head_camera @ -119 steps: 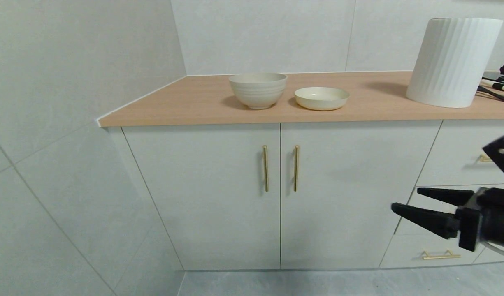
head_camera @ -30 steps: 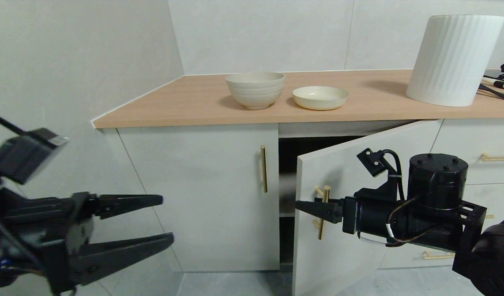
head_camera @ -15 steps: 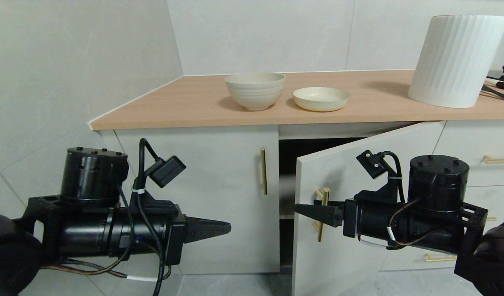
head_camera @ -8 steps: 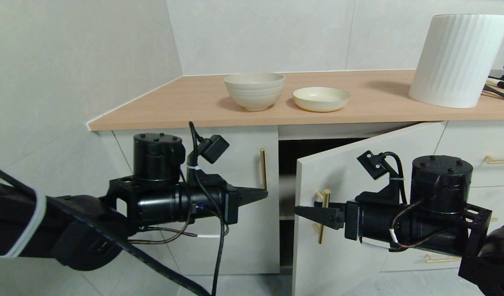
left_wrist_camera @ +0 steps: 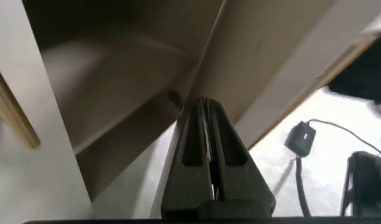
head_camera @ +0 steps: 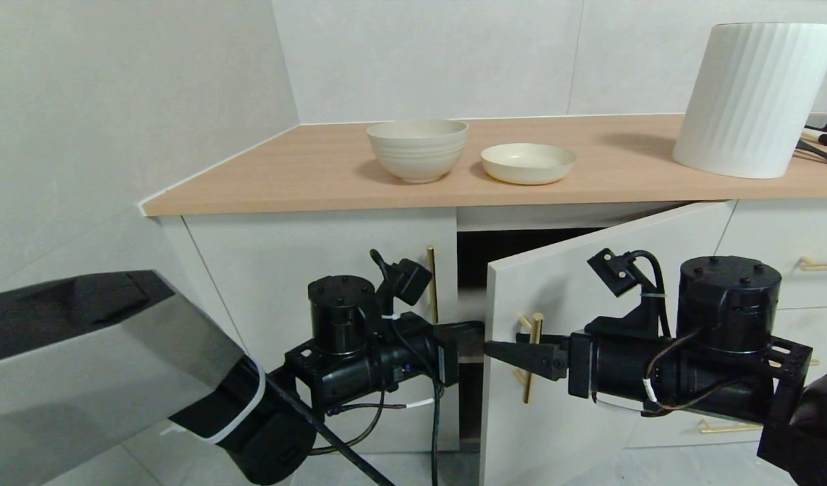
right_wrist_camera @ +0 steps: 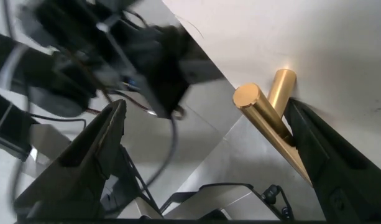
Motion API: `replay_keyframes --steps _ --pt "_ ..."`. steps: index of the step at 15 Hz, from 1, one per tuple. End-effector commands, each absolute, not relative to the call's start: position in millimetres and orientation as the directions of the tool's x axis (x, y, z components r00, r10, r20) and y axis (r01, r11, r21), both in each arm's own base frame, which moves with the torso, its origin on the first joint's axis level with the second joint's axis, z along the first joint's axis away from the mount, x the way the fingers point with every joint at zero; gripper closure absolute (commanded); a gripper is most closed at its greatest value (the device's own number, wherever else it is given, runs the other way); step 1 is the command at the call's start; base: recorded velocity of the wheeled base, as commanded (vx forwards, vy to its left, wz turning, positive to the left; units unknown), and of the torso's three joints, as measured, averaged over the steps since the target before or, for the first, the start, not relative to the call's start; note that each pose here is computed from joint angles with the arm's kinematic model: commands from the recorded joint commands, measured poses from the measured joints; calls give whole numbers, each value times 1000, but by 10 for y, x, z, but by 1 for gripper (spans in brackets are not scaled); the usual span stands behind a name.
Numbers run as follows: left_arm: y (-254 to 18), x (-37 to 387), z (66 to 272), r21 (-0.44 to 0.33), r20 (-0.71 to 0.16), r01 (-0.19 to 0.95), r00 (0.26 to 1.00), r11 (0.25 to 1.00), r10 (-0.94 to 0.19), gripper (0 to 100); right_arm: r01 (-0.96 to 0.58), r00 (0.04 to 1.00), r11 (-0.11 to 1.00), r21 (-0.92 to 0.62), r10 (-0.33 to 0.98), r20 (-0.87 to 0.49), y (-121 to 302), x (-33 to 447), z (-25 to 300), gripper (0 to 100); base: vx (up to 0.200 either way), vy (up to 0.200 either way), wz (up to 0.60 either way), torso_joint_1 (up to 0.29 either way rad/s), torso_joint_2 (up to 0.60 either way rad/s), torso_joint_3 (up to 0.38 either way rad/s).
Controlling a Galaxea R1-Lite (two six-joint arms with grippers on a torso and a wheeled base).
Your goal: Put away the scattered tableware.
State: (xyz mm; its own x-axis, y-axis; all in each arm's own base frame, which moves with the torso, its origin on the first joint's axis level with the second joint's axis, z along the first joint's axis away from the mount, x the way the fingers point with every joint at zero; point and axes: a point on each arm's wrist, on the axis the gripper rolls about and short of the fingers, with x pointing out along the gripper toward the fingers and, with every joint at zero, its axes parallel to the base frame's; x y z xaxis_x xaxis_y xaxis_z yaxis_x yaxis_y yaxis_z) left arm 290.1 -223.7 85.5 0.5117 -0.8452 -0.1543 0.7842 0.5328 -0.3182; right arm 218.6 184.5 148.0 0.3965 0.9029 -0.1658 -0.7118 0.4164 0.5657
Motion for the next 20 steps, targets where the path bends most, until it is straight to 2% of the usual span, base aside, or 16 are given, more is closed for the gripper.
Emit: replay_keyframes --steps 1,2,4,7,10,15,18,20 --pt "-2314 2910 701 -327 -177 785 497 527 -850 100 -716 399 416 561 903 -159 1839 2180 1494 0 0 0 0 0 0 0" --pt "-2393 2911 679 -347 -113 781 514 519 -850 100 -722 409 427 545 898 -162 1834 2177 1491 0 0 0 0 0 0 0" --pt "-2436 2930 688 -363 -71 782 520 507 -851 100 -735 433 456 501 885 -171 1827 2183 1471 0 0 0 0 0 0 0" --pt "-2447 2935 703 -362 -62 784 520 505 -852 100 -746 451 473 469 877 -167 1764 2147 1495 0 0 0 0 0 0 0" --pt "-2448 2937 706 -361 -61 784 520 505 -852 100 -768 496 534 353 845 -200 1604 2206 1408 0 0 0 0 0 0 0" --pt "-2455 2945 717 -360 -56 785 521 504 -852 100 -770 538 577 271 816 -209 1409 2158 1407 0 0 0 0 0 0 0" --pt "-2499 2990 810 -352 -32 793 520 497 -853 100 -740 561 613 279 790 -248 1191 1934 1370 0 0 0 0 0 0 0" --pt "-2515 2992 949 -355 -45 792 517 498 -855 100 -732 562 621 279 783 -268 1044 1680 1428 0 0 0 0 0 0 0"
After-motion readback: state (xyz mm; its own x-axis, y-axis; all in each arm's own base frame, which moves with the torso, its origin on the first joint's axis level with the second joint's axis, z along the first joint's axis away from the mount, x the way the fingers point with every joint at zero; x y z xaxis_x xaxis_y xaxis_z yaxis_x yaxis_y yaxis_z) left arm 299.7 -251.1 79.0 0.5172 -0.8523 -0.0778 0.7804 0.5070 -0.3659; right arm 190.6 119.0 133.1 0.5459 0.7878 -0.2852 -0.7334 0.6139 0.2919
